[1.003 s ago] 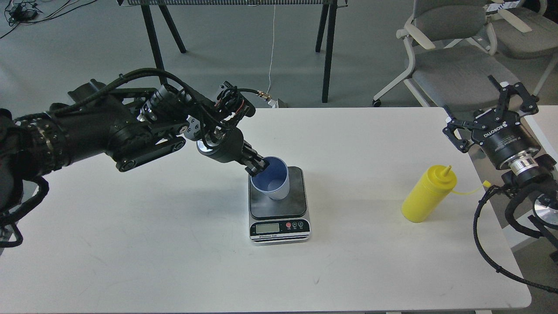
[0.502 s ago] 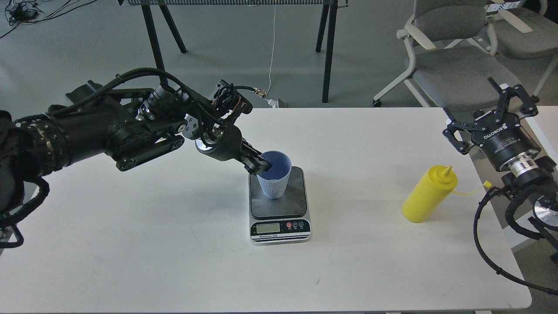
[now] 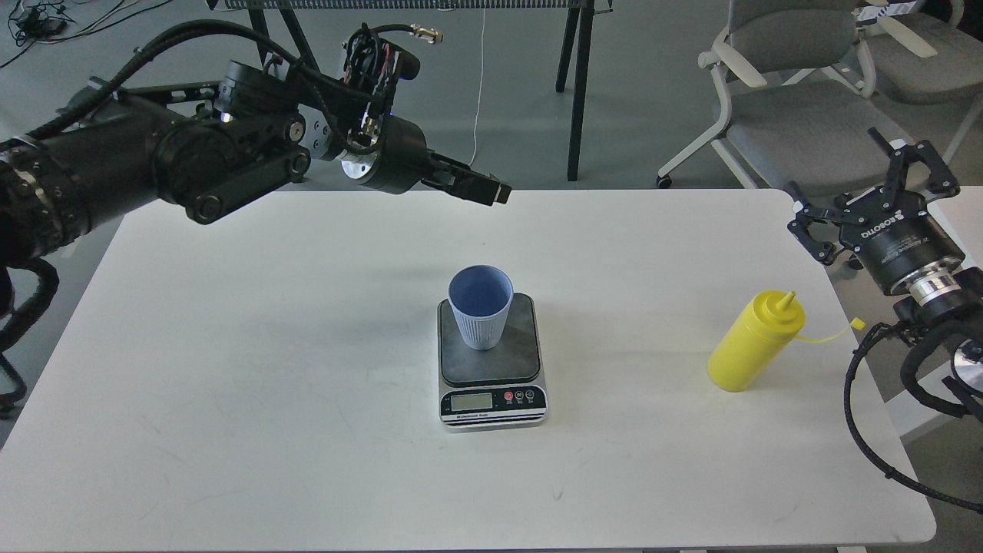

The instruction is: Pour seasoning into cup on scale with both arms

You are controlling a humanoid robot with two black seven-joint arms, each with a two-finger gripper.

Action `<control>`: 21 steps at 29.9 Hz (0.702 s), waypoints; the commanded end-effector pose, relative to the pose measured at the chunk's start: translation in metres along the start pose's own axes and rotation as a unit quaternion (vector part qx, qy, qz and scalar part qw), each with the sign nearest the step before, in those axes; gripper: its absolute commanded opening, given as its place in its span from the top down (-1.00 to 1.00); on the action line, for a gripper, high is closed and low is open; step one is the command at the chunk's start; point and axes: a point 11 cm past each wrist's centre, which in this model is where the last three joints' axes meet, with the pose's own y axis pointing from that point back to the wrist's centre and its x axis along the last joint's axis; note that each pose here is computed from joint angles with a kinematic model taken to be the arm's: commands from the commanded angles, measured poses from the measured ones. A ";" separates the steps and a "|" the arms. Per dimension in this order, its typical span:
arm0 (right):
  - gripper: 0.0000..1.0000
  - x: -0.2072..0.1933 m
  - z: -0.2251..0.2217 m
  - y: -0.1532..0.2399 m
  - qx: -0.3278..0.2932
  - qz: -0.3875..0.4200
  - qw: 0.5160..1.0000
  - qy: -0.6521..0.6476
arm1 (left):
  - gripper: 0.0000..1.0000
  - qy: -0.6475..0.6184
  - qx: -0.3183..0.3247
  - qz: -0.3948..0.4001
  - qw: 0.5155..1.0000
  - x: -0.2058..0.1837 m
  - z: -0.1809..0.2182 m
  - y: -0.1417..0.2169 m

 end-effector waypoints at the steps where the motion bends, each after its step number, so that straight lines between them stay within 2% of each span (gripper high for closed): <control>1: -0.97 -0.015 -0.043 0.005 0.009 -0.018 0.999 0.042 | -0.88 0.088 -0.048 0.094 0.990 0.040 0.004 0.032; 4: -0.97 -0.035 -0.092 0.014 0.022 -0.035 0.995 0.090 | -0.88 0.174 -0.103 0.200 0.959 0.077 -0.001 0.074; 6: -0.98 -0.038 -0.121 0.024 0.034 -0.026 0.994 0.103 | -0.88 0.213 -0.113 0.258 0.936 0.091 -0.018 0.105; 8: -0.98 -0.034 -0.145 0.035 0.055 -0.005 0.995 0.084 | -0.88 0.236 -0.109 0.295 0.919 0.096 -0.036 0.128; 11: -0.98 -0.014 -0.168 0.060 0.100 0.043 0.994 0.005 | -0.88 0.283 -0.091 0.335 0.894 0.081 -0.072 0.154; 16: -0.98 0.045 -0.145 0.110 0.137 0.147 0.974 -0.107 | -0.88 0.346 -0.082 0.367 0.860 0.049 -0.108 0.174; 21: -0.98 0.085 -0.061 0.153 0.124 0.217 0.944 -0.217 | -0.88 0.398 -0.072 0.373 0.835 0.010 -0.134 0.172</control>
